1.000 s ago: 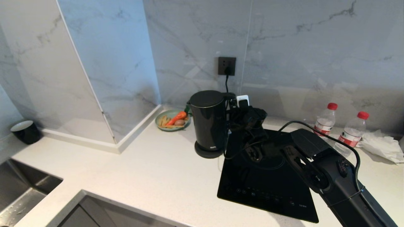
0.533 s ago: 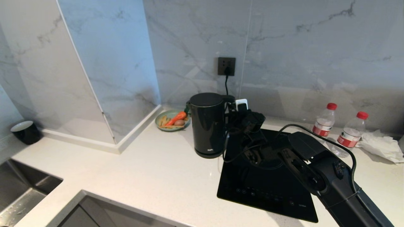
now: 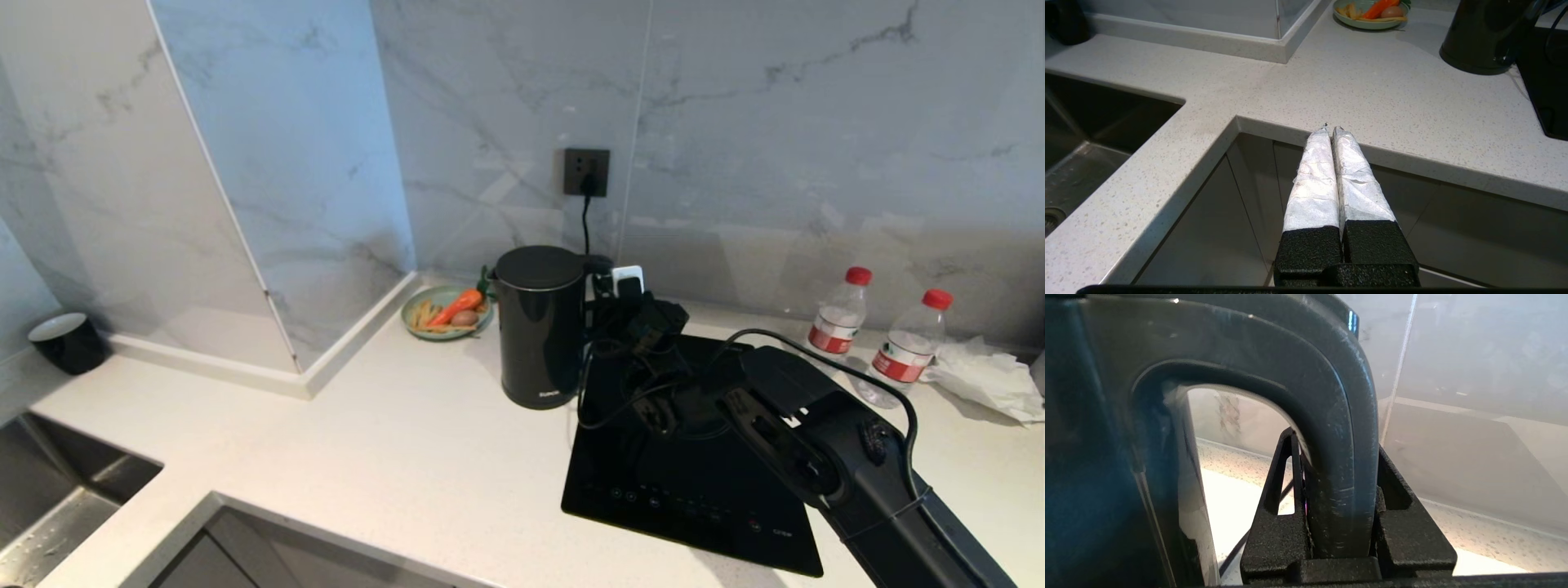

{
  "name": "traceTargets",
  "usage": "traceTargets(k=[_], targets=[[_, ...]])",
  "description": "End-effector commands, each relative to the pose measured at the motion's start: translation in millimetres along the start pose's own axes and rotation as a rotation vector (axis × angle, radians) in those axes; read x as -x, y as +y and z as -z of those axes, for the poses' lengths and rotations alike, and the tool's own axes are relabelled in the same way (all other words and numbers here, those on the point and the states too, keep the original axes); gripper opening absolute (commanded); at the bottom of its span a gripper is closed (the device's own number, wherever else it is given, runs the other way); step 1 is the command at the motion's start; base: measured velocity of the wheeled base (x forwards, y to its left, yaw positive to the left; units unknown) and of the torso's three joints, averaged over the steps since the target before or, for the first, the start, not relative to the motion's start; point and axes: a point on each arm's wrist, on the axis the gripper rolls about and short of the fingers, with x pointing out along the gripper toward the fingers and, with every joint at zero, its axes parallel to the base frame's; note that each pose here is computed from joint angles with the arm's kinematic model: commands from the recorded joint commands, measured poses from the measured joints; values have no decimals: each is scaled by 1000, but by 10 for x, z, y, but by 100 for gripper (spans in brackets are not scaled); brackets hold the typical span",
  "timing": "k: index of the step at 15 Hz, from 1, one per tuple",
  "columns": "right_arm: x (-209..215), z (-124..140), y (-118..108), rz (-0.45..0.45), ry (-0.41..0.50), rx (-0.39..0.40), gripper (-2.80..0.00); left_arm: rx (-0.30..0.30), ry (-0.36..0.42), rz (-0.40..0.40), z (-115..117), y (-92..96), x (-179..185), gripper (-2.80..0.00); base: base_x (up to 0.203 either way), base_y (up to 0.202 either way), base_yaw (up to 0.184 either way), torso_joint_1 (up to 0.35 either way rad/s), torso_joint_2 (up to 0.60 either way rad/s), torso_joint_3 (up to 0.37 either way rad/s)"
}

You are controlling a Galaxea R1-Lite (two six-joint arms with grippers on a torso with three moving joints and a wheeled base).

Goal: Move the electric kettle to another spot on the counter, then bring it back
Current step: Place it on the power base

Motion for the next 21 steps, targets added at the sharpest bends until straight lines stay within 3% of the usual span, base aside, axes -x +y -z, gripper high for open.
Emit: traceTargets(k=[1,14,15,21], targets=[[57,20,16,-5,6,6,-280,-1,0,0,0,0,0,-280,0,0,0,0,0,0],[94,-111,-6,2,40,18,-280,-1,0,0,0,0,0,-280,0,0,0,0,0,0],[86,-148,-15,8,31,11,0,-1,0,0,0,0,0,-280,0,0,0,0,0,0],[63,-257,-39,22,5,3,0,-1,0,0,0,0,0,-280,0,0,0,0,0,0]])
